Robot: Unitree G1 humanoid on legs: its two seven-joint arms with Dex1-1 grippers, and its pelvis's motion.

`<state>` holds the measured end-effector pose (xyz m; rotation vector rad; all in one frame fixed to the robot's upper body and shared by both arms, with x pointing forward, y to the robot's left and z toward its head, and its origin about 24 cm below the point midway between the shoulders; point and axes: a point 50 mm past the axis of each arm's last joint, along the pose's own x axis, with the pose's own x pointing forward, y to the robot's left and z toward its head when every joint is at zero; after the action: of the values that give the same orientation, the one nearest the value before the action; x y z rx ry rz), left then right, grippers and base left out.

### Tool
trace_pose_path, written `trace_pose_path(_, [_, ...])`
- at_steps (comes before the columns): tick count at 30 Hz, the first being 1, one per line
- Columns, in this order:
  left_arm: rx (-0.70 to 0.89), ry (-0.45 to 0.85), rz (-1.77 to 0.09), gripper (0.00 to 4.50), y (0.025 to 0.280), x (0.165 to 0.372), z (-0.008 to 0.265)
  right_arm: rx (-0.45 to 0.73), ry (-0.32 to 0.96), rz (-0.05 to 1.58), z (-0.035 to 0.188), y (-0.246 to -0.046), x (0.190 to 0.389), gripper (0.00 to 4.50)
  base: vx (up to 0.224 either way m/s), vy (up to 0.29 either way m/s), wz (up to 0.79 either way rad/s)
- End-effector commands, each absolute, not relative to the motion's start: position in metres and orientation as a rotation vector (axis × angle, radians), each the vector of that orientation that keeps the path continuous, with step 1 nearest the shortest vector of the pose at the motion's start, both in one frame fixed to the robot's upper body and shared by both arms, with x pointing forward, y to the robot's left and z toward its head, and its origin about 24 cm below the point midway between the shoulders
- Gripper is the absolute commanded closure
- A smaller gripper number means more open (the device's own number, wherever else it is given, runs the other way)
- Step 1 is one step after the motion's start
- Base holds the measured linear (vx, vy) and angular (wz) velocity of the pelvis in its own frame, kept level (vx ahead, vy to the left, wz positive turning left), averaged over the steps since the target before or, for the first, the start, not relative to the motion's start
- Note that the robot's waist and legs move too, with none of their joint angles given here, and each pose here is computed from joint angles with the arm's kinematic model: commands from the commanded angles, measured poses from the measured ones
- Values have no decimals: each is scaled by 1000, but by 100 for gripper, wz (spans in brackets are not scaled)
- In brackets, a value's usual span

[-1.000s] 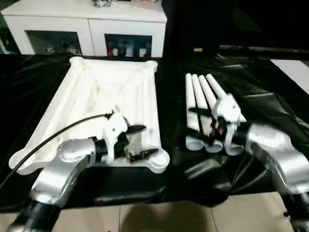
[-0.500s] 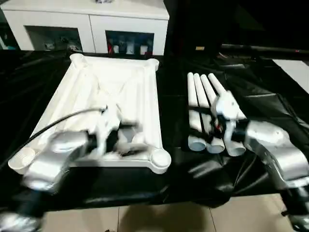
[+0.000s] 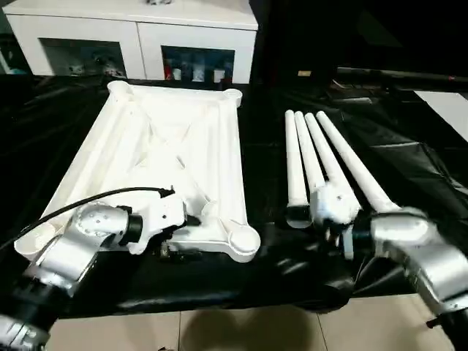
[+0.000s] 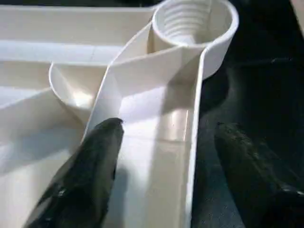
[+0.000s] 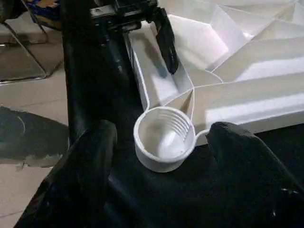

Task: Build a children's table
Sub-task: Move table base

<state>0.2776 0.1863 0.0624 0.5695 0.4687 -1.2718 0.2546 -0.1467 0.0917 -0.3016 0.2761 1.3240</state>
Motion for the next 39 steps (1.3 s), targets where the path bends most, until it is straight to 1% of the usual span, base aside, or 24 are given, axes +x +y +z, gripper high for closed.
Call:
trace_pose_path(1, [598,460,-1287,132,186,283,67,-332,266,1333,96,-148,253,110,0,0,0])
trace_pose_path(3, [597,462,-1288,152,187,284,67,-330,267,1334,97,-147,253,110,0,0,0])
trace_pose_path(7, [605,503,-1263,159,192,285,66,-356,264,1318,95,-148,254,110,0,0,0])
trace_pose_path(9, [604,526,-1257,194,194,285,65,-361,263,1317,95,-148,254,110,0,0,0])
trace_pose_path(13, [591,549,-1286,206,194,282,64,-352,267,1332,95,-147,253,110,0,0,0])
trace_pose_path(14, [595,550,-1294,219,194,282,64,-351,269,1336,95,-147,252,110,0,0,0])
trace_pose_path(15, [602,551,-1299,219,194,281,65,-340,281,1359,95,-147,250,110,0,0,0])
trace_pose_path(20, [604,557,-1291,268,194,282,65,-329,296,1384,95,-146,248,110,0,0,0])
trace_pose_path(22, [600,578,-1284,288,195,281,64,-330,301,1384,94,-147,248,110,0,0,0])
trace_pose_path(24, [597,596,-1272,295,197,281,62,-333,302,1379,93,-147,249,110,0,0,0])
trace_pose_path(26, [595,598,-1256,313,197,281,62,-334,301,1376,93,-146,249,110,0,0,0])
trace_pose_path(27, [589,604,-1256,329,197,281,62,-333,301,1376,93,-146,249,110,0,0,0])
trace_pose_path(29, [590,612,-1246,335,198,281,61,-332,301,1375,93,-146,250,110,0,0,0])
trace_pose_path(32, [590,624,-1232,366,200,281,60,-332,301,1370,93,-146,250,110,0,0,0])
trace_pose_path(34, [586,628,-1224,371,201,281,60,-332,299,1365,93,-146,251,110,0,0,0])
trace_pose_path(36, [580,630,-1198,394,203,282,59,-331,296,1355,93,-146,252,110,0,0,0])
trace_pose_path(39, [577,633,-1164,415,207,284,58,-334,292,1344,92,-145,253,110,0,0,0])
